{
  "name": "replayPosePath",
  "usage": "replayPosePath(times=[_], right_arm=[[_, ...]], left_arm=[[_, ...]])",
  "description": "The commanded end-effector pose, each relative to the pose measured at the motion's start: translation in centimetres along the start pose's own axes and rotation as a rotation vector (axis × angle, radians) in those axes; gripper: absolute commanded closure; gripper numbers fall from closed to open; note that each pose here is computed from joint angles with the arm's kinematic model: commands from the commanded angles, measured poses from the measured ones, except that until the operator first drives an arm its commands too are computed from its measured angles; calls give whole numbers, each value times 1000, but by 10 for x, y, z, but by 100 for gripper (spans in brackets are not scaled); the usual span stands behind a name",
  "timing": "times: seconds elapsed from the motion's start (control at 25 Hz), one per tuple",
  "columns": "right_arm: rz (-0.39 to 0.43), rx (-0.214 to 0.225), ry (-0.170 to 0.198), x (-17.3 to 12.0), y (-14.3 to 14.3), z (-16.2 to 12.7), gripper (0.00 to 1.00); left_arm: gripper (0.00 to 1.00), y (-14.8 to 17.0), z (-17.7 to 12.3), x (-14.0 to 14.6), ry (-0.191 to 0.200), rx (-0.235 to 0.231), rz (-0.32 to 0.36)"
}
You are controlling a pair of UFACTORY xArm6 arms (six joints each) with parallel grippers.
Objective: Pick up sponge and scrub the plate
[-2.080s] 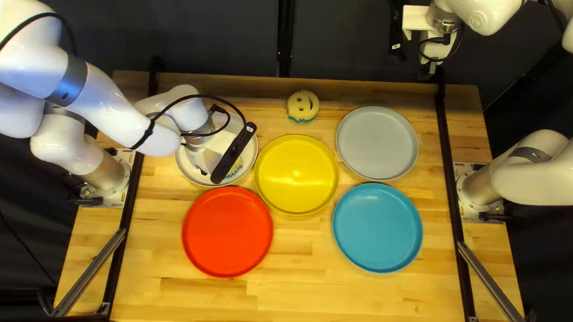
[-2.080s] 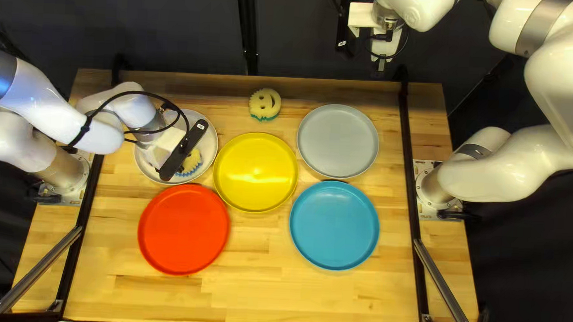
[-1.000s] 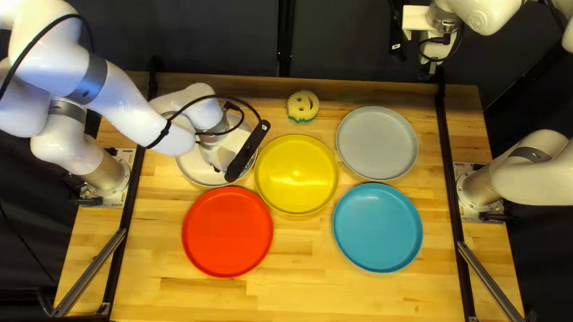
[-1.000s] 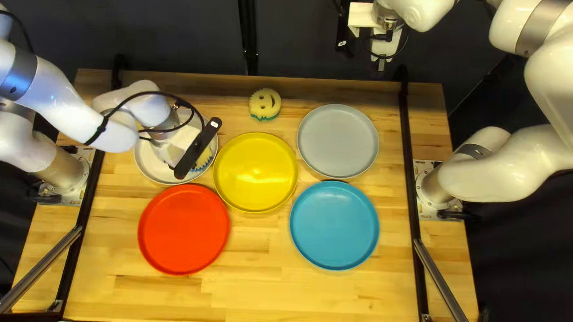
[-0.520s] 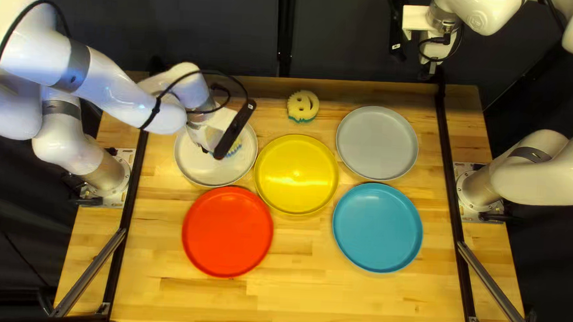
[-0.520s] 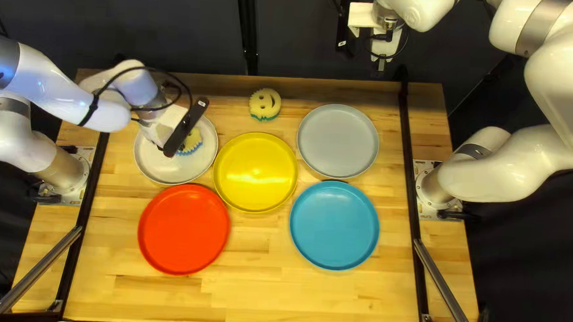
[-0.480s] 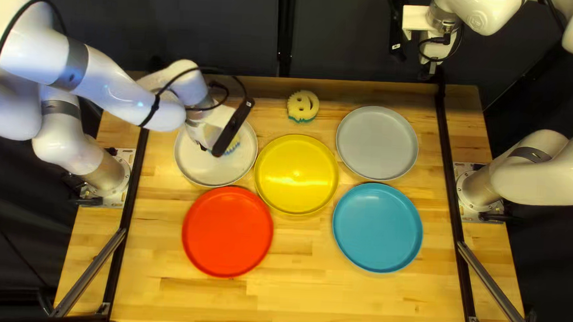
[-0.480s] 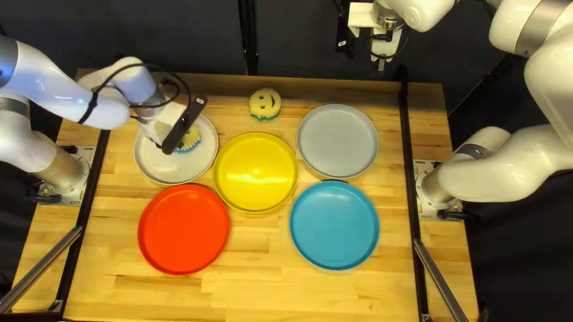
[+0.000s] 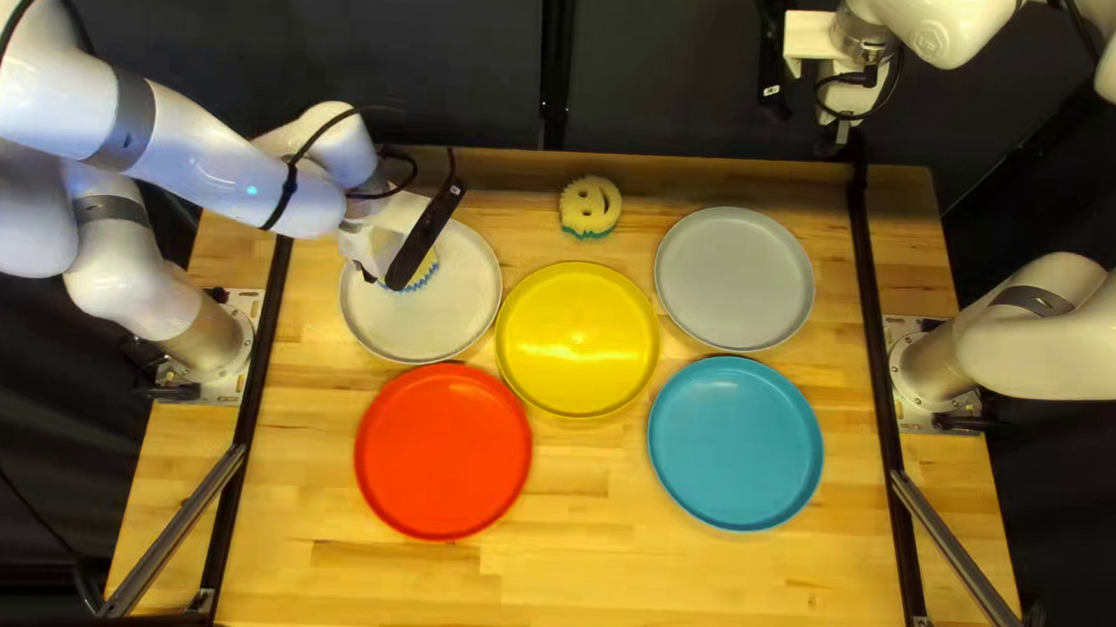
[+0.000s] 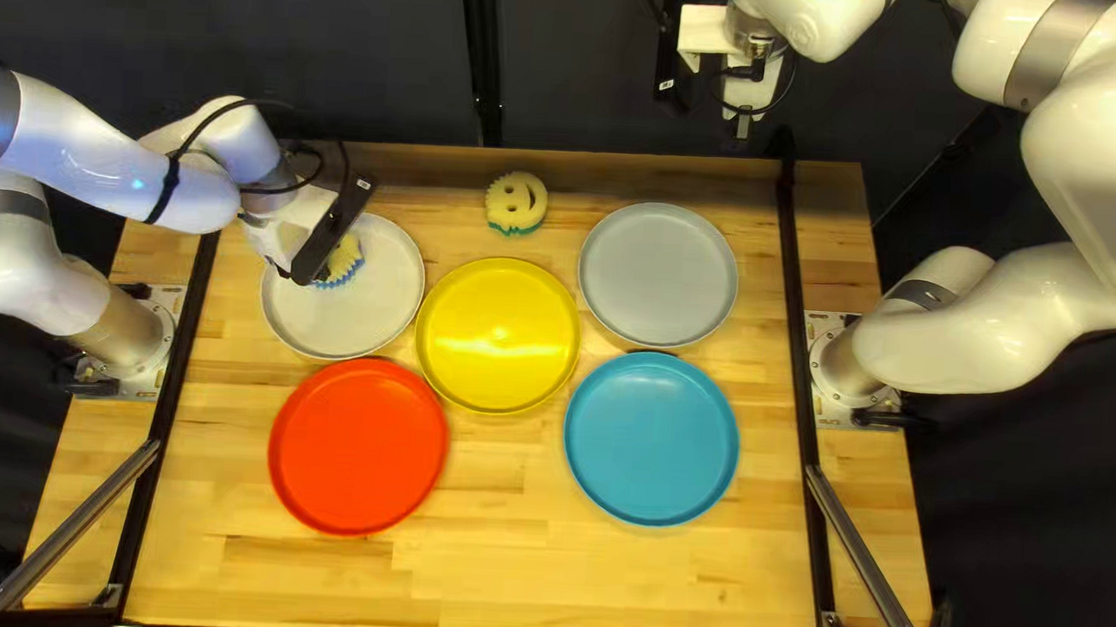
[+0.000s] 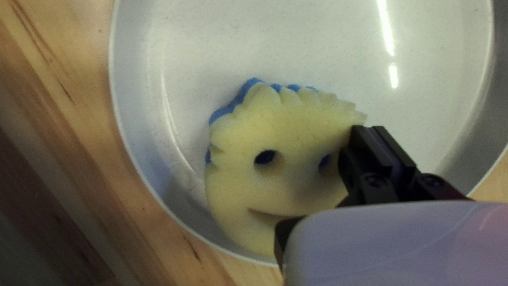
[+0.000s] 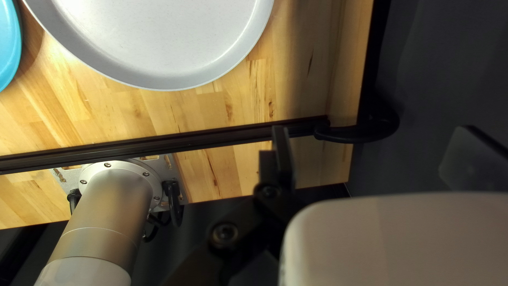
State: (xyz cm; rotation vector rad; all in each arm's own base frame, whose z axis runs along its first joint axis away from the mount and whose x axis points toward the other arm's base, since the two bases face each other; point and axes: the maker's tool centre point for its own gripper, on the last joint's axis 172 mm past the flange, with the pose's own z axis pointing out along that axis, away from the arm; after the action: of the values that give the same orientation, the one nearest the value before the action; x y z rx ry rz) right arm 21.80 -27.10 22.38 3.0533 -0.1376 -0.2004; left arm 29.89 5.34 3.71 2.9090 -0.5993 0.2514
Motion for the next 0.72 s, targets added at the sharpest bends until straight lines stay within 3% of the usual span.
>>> replayPosePath(times=[0.04, 0.16, 0.28, 0.72], right_arm=[[0, 0, 0, 0, 0, 0, 0], [0, 0, 0, 0, 0, 0, 0], [0, 0, 0, 0, 0, 0, 0], [0, 0, 0, 0, 0, 0, 0]], left_arm=[[100, 20, 4, 45, 21, 28, 18], [100, 28, 5, 63, 27, 44, 35], [100, 32, 1, 63, 27, 54, 43], [100, 4, -9, -21, -14, 23, -5]])
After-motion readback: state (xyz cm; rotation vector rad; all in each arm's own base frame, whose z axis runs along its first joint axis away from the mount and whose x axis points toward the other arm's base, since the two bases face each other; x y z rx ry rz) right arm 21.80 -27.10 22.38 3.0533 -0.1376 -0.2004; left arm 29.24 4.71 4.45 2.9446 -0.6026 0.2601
